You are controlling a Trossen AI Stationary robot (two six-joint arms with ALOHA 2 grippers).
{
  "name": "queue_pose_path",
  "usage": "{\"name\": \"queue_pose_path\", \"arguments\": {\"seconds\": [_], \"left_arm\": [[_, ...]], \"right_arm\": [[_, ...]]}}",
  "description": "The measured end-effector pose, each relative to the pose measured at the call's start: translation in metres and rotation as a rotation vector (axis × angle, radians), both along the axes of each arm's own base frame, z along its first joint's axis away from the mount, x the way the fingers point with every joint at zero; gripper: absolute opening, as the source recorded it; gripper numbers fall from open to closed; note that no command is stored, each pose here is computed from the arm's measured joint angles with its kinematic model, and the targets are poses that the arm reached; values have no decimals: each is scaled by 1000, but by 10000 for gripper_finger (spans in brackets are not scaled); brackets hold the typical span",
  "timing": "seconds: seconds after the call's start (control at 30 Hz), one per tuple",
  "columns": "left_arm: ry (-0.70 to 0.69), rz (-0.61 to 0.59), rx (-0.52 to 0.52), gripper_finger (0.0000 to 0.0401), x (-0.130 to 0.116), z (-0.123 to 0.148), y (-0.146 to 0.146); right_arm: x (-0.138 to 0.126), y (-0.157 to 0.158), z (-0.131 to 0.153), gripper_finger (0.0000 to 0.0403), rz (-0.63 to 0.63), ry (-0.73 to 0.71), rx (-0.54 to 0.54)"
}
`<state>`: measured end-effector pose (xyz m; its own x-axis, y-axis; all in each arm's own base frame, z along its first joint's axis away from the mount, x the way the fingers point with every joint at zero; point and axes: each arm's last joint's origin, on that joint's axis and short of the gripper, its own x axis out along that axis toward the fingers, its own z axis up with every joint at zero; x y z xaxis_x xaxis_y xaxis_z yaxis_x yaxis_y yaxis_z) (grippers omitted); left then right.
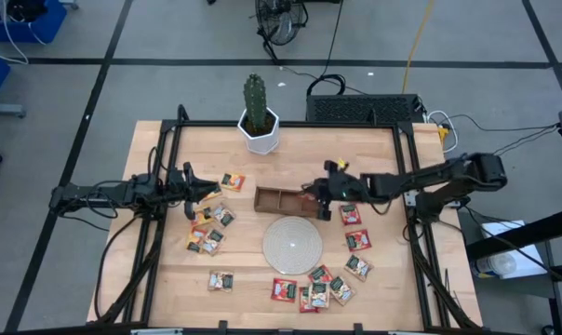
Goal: Pick & Place Tea
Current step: Put the red tea bag into the right section of the wooden organizer
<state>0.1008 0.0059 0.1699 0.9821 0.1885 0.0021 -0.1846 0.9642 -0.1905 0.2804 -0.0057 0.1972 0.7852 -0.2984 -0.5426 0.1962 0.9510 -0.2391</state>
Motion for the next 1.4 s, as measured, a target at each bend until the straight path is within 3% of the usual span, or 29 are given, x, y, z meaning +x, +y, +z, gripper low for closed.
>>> {"name": "queue_pose_path", "arguments": {"seconds": [0.1, 0.23, 0.47, 0.67, 1.4], "left_arm": [[0, 0, 0, 51, 0, 0, 0], [0, 0, 0, 51, 0, 0, 0], [0, 0, 0, 51, 0, 0, 0], [0, 0, 0, 51, 0, 0, 0], [0, 0, 0, 51, 0, 0, 0]], "right_arm": [[-7, 18, -8, 0, -104, -61, -39], [-21, 37, -22, 0, -146, -201, -71], [-46, 40, -42, 0, -195, -368, -41], [-54, 38, -57, 0, -202, -396, -25], [-39, 31, -90, 0, -225, -432, -121]]}}
